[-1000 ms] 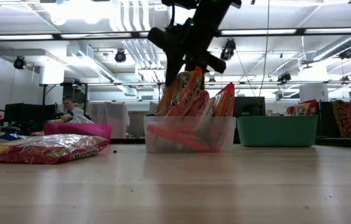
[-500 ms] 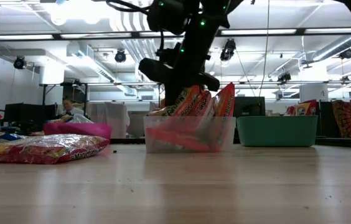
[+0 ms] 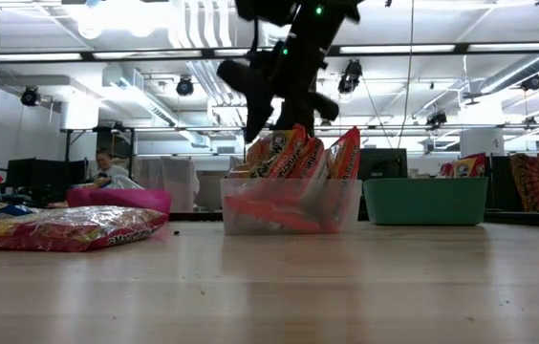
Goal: Sort Maruchan noodles
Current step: Put the orange noodle pack into the transparent bin
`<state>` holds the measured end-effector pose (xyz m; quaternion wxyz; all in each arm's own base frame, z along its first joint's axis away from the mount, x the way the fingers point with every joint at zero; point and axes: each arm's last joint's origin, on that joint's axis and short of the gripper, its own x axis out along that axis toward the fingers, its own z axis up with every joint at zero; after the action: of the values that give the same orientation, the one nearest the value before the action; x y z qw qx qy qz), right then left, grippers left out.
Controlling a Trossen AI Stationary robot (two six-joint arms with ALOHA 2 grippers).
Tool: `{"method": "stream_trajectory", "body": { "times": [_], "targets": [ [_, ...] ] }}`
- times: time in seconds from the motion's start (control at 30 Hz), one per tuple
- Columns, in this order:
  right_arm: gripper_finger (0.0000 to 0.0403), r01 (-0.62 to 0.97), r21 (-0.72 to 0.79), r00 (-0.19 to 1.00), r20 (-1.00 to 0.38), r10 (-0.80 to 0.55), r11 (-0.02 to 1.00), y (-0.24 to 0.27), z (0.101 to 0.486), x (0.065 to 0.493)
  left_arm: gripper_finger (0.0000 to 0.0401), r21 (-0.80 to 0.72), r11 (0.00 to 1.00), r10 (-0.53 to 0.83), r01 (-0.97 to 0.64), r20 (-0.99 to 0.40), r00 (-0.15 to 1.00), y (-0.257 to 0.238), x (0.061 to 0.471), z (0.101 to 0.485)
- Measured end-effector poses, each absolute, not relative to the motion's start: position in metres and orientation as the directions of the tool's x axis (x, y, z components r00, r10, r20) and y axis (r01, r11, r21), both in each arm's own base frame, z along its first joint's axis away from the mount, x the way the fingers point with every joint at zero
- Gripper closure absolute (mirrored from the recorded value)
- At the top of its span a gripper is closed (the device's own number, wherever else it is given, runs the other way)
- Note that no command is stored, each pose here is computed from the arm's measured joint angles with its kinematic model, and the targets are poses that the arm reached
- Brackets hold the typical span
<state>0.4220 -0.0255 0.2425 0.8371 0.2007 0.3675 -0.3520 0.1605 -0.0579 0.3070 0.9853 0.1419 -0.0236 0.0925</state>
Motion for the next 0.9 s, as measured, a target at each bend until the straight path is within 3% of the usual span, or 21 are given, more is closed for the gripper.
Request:
{"method": "stream_trajectory", "body": {
  "times": [0.17, 0.6, 0.9],
  "targets": [
    [0.0228, 0.749, 0.068, 0.484, -0.735, -0.475, 0.659, -0.026, 0.250, 0.419, 0.0349, 0.275, 0.943, 0.176, -0.189, 0.073, 0.982, -0.058, 0.161, 0.307],
    [0.0341, 0.764, -0.018, 0.419, -0.747, -0.516, 0.645, -0.028, 0.224, 0.427, 0.0349, 0.275, 0.943, 0.176, -0.189, 0.073, 0.982, -0.058, 0.161, 0.307],
    [0.0344, 0.700, -0.055, 0.473, -0.712, -0.519, 0.712, 0.002, 0.257, 0.412, 0.0349, 0.173, 0.968, 0.175, -0.183, 0.061, 0.983, -0.058, 0.161, 0.302]
  ]
}}
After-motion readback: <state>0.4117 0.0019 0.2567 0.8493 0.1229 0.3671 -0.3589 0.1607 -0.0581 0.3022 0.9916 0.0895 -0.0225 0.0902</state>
